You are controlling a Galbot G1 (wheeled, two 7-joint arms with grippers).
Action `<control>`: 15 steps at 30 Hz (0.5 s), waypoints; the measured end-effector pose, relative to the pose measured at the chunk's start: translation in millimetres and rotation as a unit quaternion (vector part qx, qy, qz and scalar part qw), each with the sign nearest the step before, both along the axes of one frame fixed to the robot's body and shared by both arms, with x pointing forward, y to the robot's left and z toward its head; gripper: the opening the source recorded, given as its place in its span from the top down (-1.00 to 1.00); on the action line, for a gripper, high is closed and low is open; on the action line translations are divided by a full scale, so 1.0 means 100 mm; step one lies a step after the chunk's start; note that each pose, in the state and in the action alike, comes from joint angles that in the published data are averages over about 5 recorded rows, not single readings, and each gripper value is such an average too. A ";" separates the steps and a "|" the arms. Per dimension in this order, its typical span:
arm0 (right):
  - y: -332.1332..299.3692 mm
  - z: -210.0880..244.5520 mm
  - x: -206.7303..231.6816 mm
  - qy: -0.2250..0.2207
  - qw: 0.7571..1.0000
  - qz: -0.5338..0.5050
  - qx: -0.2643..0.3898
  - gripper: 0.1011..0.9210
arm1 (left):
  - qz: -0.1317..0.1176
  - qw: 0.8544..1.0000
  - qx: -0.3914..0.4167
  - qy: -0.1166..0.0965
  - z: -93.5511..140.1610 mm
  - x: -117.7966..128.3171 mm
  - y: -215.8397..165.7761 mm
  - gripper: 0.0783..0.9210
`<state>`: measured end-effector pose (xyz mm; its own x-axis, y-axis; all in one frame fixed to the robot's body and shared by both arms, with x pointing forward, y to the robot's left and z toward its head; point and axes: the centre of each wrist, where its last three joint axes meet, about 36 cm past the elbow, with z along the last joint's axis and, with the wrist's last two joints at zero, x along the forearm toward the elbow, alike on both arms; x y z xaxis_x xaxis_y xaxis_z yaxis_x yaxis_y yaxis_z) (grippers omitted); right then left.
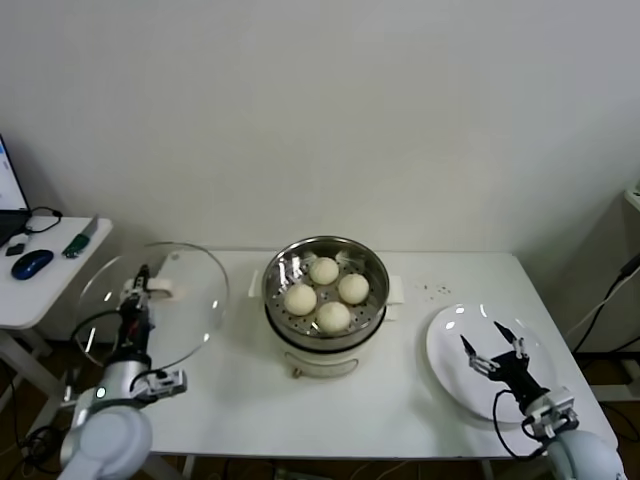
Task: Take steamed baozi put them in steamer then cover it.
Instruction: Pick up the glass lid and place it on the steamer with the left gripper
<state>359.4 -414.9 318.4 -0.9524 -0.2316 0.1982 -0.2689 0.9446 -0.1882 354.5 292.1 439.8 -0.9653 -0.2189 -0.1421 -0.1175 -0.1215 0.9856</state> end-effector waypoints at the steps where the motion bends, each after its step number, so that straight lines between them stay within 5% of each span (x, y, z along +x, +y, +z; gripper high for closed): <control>1: 0.01 0.00 0.02 -0.001 1.000 0.001 -0.001 -0.76 | -0.001 1.000 -0.003 -0.002 0.04 0.00 -0.05 0.83; 15: 0.16 -0.02 0.17 -0.006 1.000 0.007 -0.008 -0.76 | -0.042 0.998 -0.037 0.007 0.33 0.30 -0.94 0.83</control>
<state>376.4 -399.0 316.3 -0.9512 -0.2422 0.1913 -0.2803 0.9373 -0.2070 384.8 198.2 473.0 -0.9825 -0.1461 -0.1158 -0.1114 -0.0383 0.9930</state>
